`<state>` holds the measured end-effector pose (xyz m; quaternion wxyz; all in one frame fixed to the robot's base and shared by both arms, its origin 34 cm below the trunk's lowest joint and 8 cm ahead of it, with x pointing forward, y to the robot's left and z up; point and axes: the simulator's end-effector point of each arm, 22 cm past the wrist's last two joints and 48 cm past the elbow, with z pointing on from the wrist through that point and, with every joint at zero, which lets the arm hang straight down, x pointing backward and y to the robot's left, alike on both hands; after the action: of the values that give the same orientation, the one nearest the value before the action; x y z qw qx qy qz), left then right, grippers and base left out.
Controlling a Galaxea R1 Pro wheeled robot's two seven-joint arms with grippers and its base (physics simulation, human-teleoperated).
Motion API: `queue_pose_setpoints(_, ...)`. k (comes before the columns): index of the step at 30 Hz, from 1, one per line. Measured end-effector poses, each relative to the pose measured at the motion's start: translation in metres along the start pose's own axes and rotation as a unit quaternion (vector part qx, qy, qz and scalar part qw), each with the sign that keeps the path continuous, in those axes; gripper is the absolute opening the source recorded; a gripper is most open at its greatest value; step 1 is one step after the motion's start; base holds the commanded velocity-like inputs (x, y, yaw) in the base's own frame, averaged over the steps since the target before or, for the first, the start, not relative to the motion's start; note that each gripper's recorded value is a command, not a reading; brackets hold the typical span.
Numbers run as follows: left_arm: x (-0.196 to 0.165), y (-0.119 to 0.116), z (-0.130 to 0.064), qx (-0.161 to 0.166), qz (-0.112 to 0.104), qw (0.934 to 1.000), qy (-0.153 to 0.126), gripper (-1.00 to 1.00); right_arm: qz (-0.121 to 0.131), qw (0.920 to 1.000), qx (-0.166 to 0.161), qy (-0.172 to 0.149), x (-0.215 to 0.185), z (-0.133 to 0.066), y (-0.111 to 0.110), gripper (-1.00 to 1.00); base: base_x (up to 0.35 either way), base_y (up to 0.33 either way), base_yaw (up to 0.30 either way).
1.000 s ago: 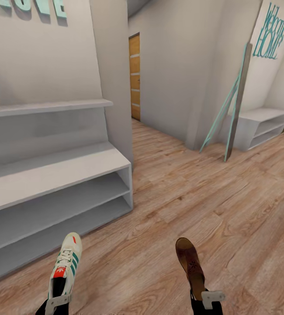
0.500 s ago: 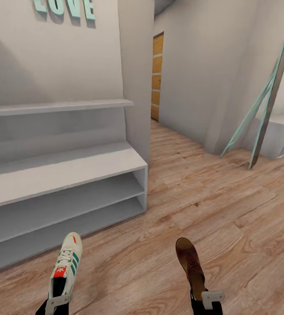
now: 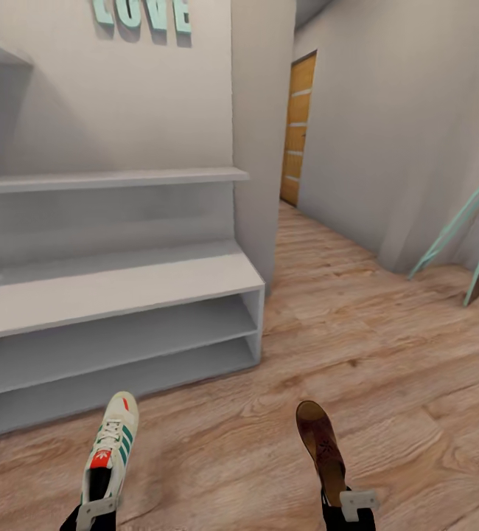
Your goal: Pick up the two gym shoes and the two sandals from the corridor floor and place them onto the hallstand (shoe rack) in the corridor, making sure they are on the rack and not on the floor. Arrange them so the two gym shoes are next to each other and the two sandals are next to each other.
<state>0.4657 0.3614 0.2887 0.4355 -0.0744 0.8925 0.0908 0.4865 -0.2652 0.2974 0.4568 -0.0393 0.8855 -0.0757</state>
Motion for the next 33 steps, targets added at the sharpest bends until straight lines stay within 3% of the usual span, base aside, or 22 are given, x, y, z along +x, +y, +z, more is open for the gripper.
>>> queue_pose_setpoints(24, -0.0005, 0.0008, 0.0001, -0.002, -0.002, 1.0, -0.001, -1.0, 0.0, 1.0, 0.0, 0.0, 0.0, 0.0, 0.0, -1.0, 0.0, -0.274, 0.277)
queue_pose_setpoints(33, -0.0003, 0.0008, 0.0001, -0.002, -0.003, 1.0, -0.001, -1.0, -0.002, 1.0, 0.0, 0.003, 0.0031, -0.0009, -0.0007, -1.0, 0.0, -0.201, 0.04)
